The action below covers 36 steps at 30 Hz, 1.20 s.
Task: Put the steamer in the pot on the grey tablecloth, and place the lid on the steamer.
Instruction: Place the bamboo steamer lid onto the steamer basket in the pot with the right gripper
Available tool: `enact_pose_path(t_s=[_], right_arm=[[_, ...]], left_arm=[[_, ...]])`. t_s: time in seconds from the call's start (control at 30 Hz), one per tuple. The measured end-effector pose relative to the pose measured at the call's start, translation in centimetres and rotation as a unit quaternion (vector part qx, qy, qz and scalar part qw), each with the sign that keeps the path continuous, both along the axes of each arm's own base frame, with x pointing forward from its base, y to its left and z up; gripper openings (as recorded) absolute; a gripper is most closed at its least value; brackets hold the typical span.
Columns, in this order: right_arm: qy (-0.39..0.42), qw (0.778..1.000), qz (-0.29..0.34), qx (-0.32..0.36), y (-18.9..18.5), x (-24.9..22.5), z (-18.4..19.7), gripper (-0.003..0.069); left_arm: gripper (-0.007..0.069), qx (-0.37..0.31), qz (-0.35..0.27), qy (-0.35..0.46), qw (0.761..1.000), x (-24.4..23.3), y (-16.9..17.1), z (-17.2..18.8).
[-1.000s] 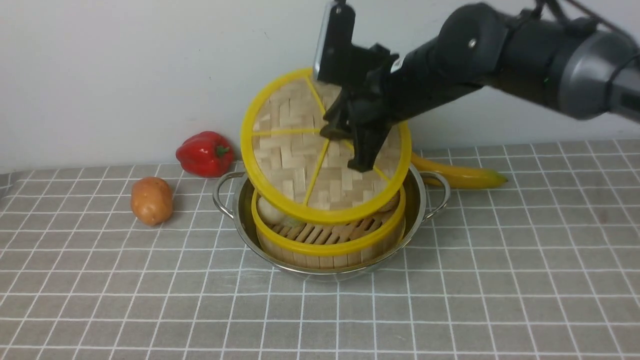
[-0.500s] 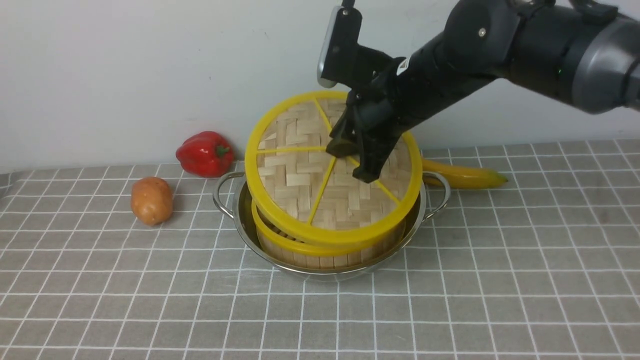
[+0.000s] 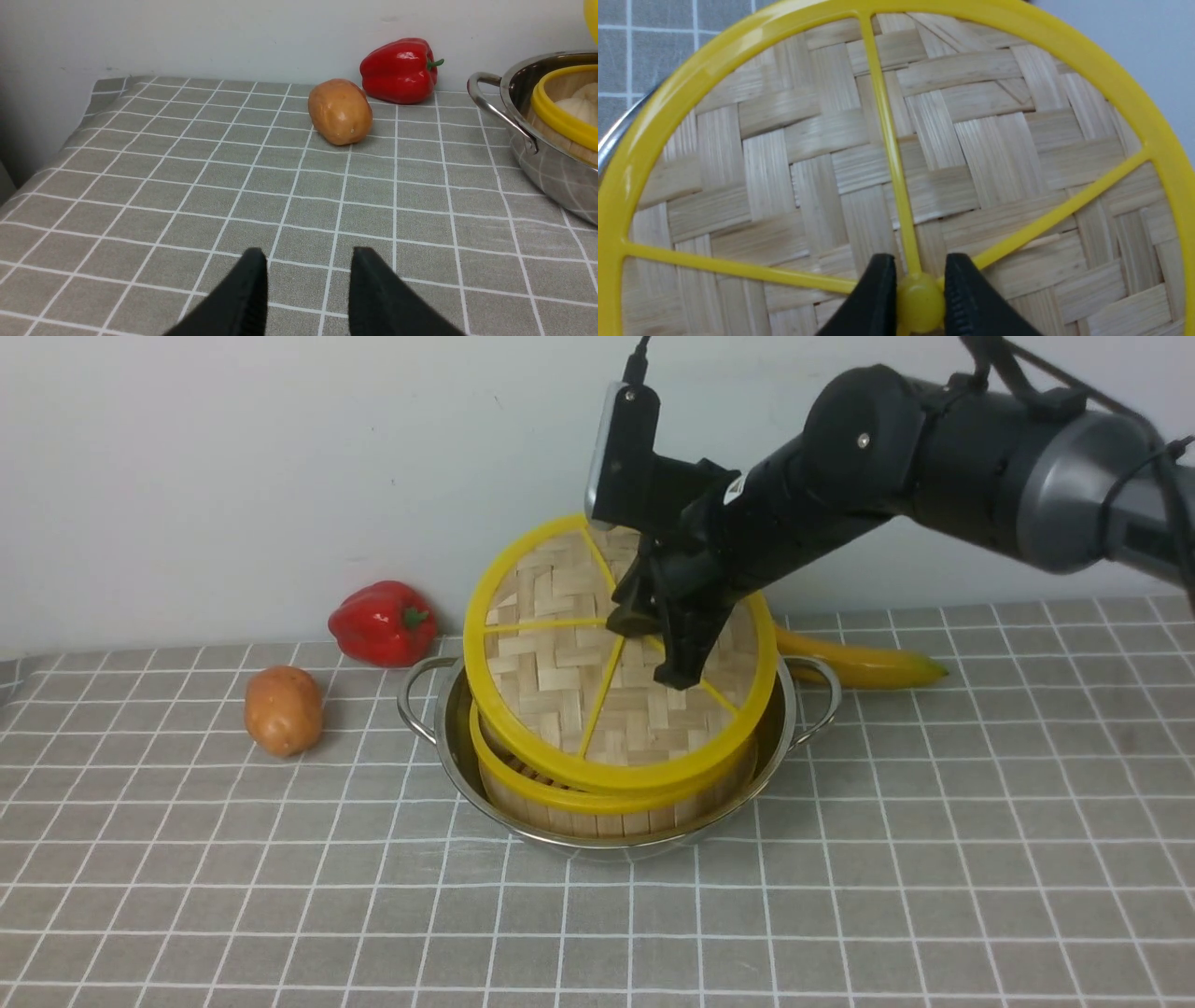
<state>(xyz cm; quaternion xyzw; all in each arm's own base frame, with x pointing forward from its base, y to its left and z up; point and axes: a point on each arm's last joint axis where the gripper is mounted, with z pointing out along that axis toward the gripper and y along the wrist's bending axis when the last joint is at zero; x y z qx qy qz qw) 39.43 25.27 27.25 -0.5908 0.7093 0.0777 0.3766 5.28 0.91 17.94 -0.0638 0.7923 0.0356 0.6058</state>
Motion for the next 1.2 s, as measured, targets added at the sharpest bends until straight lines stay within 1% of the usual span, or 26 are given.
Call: enact_pose_path(t_s=[0.47, 0.73, 1.2], right_arm=[[0.002, 1.000, -0.001, 0.003, 0.0, 0.0, 0.0, 0.0146], [0.015, 1.000, 0.001, 0.002, 0.3, 0.3, -1.2, 0.0146], [-0.009, 1.000, 0.018, -0.008, 0.3, 0.5, -1.2, 0.0146]], left_arm=[[0.0243, 0.000, 0.000, 0.000, 1.000, 0.0, 0.0, 0.0], [0.0243, 0.000, 0.000, 0.000, 1.000, 0.0, 0.0, 0.0], [0.0243, 0.000, 0.000, 0.000, 1.000, 0.0, 0.0, 0.0]])
